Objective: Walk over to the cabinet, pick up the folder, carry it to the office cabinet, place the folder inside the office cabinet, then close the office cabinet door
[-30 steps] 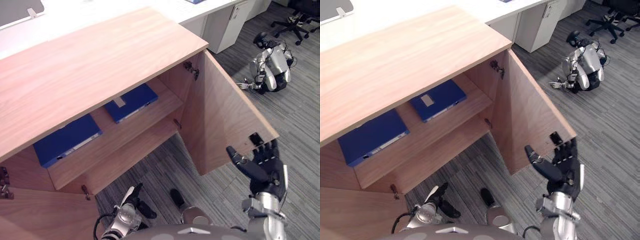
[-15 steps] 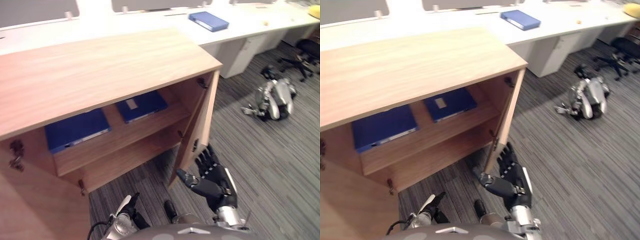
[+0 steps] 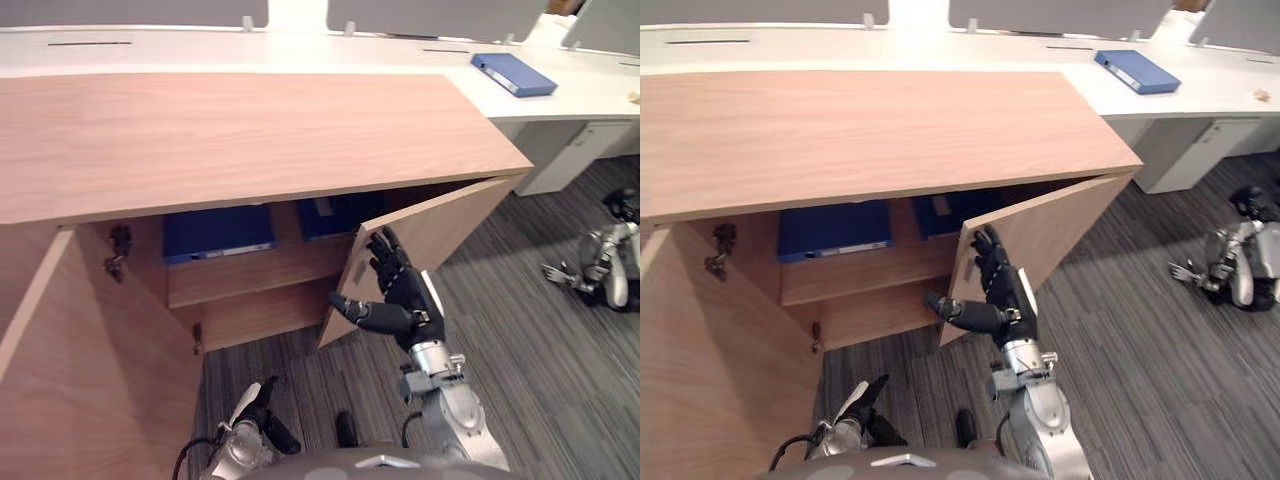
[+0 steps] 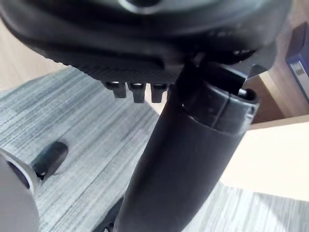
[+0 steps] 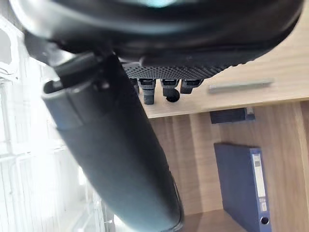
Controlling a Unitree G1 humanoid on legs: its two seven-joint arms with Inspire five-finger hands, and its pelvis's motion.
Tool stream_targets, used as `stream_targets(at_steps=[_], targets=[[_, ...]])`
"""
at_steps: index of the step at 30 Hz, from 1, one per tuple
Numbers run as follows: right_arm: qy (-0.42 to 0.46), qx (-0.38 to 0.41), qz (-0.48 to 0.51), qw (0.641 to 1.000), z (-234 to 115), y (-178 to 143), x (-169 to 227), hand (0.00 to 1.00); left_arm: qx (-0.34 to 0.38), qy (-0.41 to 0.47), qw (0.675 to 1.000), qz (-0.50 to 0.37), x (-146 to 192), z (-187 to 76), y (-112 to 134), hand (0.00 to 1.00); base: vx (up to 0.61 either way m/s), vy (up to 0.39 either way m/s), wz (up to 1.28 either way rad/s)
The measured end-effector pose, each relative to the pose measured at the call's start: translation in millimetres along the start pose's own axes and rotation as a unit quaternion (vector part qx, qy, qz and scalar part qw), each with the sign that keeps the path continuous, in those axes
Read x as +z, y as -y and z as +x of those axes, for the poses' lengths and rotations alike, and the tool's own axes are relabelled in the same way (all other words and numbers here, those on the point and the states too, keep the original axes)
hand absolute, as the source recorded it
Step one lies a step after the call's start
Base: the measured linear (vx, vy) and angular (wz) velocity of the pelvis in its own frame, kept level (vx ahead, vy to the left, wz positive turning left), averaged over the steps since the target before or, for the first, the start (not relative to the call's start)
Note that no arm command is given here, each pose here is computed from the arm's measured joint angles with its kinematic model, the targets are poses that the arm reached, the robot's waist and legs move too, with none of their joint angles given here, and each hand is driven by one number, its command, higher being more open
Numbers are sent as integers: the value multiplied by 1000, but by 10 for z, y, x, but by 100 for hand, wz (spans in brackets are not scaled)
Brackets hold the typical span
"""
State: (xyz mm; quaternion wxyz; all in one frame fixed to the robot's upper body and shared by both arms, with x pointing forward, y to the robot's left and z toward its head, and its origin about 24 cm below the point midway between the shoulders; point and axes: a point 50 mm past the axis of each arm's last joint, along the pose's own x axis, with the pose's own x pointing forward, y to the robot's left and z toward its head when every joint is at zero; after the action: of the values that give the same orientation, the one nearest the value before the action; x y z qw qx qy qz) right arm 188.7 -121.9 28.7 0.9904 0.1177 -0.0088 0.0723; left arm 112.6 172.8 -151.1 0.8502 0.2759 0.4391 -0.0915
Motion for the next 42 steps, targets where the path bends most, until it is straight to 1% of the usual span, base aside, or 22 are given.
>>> stream_targets(at_steps=[3, 6, 11, 13, 15, 19, 25, 31, 33, 36, 42], targets=[[5, -22, -33, 999, 154, 130, 3, 100, 11, 1, 1000, -3, 18, 17, -46, 100, 8, 2, 19], [11, -45, -44, 998, 226, 242, 19, 100, 17, -3, 1000, -18, 20, 24, -72, 100, 33, -1, 22], [-18, -82, -65, 994, 335, 431, -85, 100, 20, -9, 999, -34, 4, 26, -86, 100, 46, -11, 11], [-22, -88, -77, 993, 349, 471, -102, 100, 19, -10, 999, -37, 4, 26, -81, 100, 34, -9, 10], [-46, -103, -81, 990, 356, 545, -190, 100, 18, -12, 999, -42, 6, 30, -76, 100, 13, -9, 21], [-91, -113, -82, 986, 326, 600, -362, 100, 18, -14, 998, -51, 8, 35, -73, 100, -9, -13, 13], [-133, -123, -81, 980, 256, 644, -530, 100, 18, -13, 998, -52, 23, 40, -71, 100, -12, -6, 3], [-167, -153, -63, 972, 137, 673, -701, 100, 16, -11, 998, -55, 50, 47, -54, 100, 0, 0, 0], [-193, -153, -72, 967, 39, 666, -808, 100, 17, -11, 998, -55, 50, 47, -54, 100, 0, 0, 0], [-256, -164, -63, 950, -170, 652, -1070, 100, 16, -11, 998, -56, 51, 47, -48, 100, 0, 0, 0], [-362, -167, -84, 913, -557, 675, -1410, 100, 15, -12, 998, -63, 63, 46, -20, 100, -3, -1, -1]])
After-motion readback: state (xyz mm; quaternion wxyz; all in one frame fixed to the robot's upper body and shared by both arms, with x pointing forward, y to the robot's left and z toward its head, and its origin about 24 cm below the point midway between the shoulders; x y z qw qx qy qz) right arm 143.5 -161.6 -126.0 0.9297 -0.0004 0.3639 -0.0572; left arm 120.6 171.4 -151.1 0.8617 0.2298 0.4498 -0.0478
